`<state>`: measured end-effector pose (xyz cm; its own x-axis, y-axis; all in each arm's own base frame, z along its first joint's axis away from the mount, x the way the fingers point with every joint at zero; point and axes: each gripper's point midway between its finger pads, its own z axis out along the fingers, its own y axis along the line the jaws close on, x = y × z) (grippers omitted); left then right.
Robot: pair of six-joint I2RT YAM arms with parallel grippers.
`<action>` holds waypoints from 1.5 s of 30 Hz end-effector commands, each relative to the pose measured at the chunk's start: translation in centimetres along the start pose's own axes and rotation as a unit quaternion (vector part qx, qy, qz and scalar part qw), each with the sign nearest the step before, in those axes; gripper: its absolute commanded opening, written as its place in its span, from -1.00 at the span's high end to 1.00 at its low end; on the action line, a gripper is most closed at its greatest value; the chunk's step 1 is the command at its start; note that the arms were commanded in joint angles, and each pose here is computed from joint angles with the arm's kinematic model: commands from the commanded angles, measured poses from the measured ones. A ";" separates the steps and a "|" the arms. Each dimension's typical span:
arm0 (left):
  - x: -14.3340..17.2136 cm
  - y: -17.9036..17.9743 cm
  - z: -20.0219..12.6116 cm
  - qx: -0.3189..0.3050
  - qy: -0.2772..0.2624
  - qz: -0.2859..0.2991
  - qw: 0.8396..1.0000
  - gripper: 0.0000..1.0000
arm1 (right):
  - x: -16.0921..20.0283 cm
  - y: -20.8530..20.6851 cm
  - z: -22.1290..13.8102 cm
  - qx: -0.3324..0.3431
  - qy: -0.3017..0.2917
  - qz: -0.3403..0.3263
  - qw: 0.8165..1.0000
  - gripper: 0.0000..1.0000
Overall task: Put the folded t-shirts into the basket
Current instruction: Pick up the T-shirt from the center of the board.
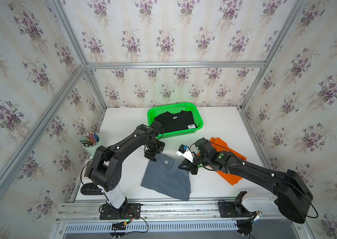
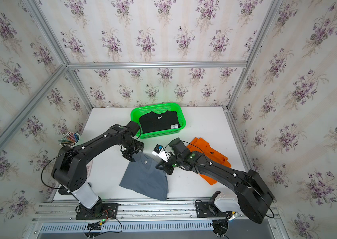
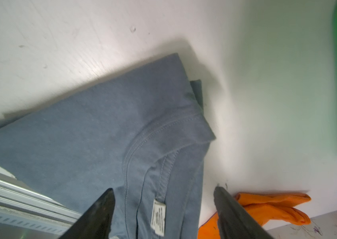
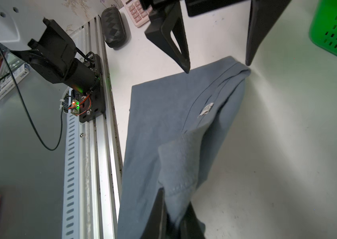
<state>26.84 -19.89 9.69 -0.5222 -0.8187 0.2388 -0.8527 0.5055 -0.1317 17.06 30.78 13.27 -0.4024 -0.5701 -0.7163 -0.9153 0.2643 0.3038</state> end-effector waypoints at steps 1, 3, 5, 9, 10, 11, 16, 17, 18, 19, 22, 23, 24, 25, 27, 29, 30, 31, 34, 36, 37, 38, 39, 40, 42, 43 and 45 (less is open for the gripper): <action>-0.7 -0.3 -0.5 0.012 -0.027 -0.015 0.999 -0.55 | -0.3 0.0 0.1 0.005 -0.001 -0.028 1.000 1.00; -0.6 -0.5 -0.1 0.006 -0.025 -0.014 1.000 -0.55 | -0.4 0.2 0.1 0.003 -0.002 -0.035 0.999 1.00; -0.7 -0.8 0.9 -0.008 -0.021 -0.014 1.000 -0.55 | -0.7 0.5 0.1 0.000 -0.004 -0.042 0.999 1.00; -1.1 -1.6 3.5 -0.022 -0.014 -0.008 1.000 -0.54 | -0.9 1.6 0.2 -0.021 -0.002 -0.061 0.998 1.00; -1.4 -2.0 3.7 -0.019 -0.020 -0.003 1.000 -0.54 | -1.0 1.8 0.2 -0.020 -0.001 -0.068 0.998 1.00; -1.6 -2.4 3.8 -0.019 -0.028 0.001 0.999 -0.54 | -1.1 1.9 0.2 -0.016 -0.001 -0.075 0.997 1.00; -2.2 -3.9 3.3 -0.004 -0.059 0.026 0.998 -0.55 | -1.0 2.1 0.4 -0.012 0.002 -0.089 0.996 1.00; -2.2 -4.0 3.4 0.001 -0.058 0.029 0.998 -0.55 | -0.9 2.1 0.5 -0.013 0.004 -0.089 0.996 1.00; -2.1 -4.1 3.6 0.005 -0.056 0.030 0.998 -0.55 | -0.8 2.1 0.6 -0.012 0.006 -0.089 0.996 1.00; -2.0 -4.0 3.8 0.004 -0.053 0.030 0.998 -0.55 | -0.7 1.9 0.6 -0.009 0.008 -0.087 0.996 1.00; -1.6 -2.7 5.1 -0.023 -0.033 0.032 0.999 -0.55 | -0.5 1.6 0.8 -0.003 0.014 -0.085 0.996 1.00; -1.4 -1.9 5.6 -0.038 -0.027 0.030 0.998 -0.55 | -0.4 1.6 0.8 -0.003 0.015 -0.084 0.996 1.00; -1.1 -1.0 6.3 -0.053 -0.022 0.028 0.998 -0.55 | -0.5 1.8 0.8 -0.007 0.015 -0.084 0.996 1.00; -0.9 -0.2 6.9 -0.061 -0.018 0.028 0.998 -0.54 | -0.4 2.0 0.8 -0.014 0.015 -0.085 0.996 1.00; -0.7 0.8 7.8 -0.070 -0.009 0.024 0.997 -0.43 | -0.5 2.4 0.7 -0.022 0.013 -0.084 0.996 1.00; -1.1 1.9 7.7 -0.090 -0.019 0.014 0.996 0.13 | -0.5 2.3 0.5 -0.017 0.013 -0.082 0.996 1.00; -1.5 2.3 7.4 -0.100 -0.034 0.010 0.994 0.36 | -0.4 2.2 0.4 -0.012 0.015 -0.081 0.996 1.00; -1.9 2.4 6.9 -0.102 -0.052 0.009 0.993 0.43 | -0.3 2.0 0.4 -0.006 0.018 -0.080 0.997 1.00; -2.9 2.2 5.3 -0.084 -0.093 0.015 0.992 0.59 | 0.1 1.4 0.3 0.011 0.029 -0.076 0.997 1.00; -3.2 1.6 3.9 -0.055 -0.111 0.016 0.992 0.71 | 0.5 0.8 0.3 0.027 0.040 -0.069 0.996 1.00; -3.3 1.3 3.0 -0.037 -0.119 0.014 0.992 0.77 | 0.7 0.4 0.4 0.038 0.046 -0.065 0.996 1.00; -3.3 1.0 2.2 -0.022 -0.128 0.011 0.991 0.99 | 0.8 0.1 0.4 0.046 0.053 -0.061 0.996 1.00; -3.2 0.7 1.3 -0.003 -0.133 0.012 0.991 1.00 | 0.8 -0.1 0.4 0.051 0.057 -0.058 0.995 1.00; -3.0 0.2 0.6 0.019 -0.134 0.013 0.991 1.00 | 0.7 -0.3 0.4 0.055 0.060 -0.053 0.995 1.00; -2.6 -0.6 -0.9 0.052 -0.131 0.013 0.990 1.00 | -0.1 -0.8 0.2 0.071 0.060 -0.046 0.995 1.00; -2.4 -0.9 -1.4 0.062 -0.129 0.013 0.990 1.00 | -0.5 -1.3 0.1 0.086 0.059 -0.044 0.994 1.00; -2.0 -1.4 -2.5 0.074 -0.126 0.015 0.989 1.00 | -1.9 -2.3 -0.6 0.121 0.049 -0.040 0.991 1.00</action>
<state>28.25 -18.14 10.46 -0.5368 -0.8437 0.0029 -0.8211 0.5216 -0.2318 18.11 31.27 13.61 -0.3003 -0.6739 -0.6751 -0.9475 0.2923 0.1297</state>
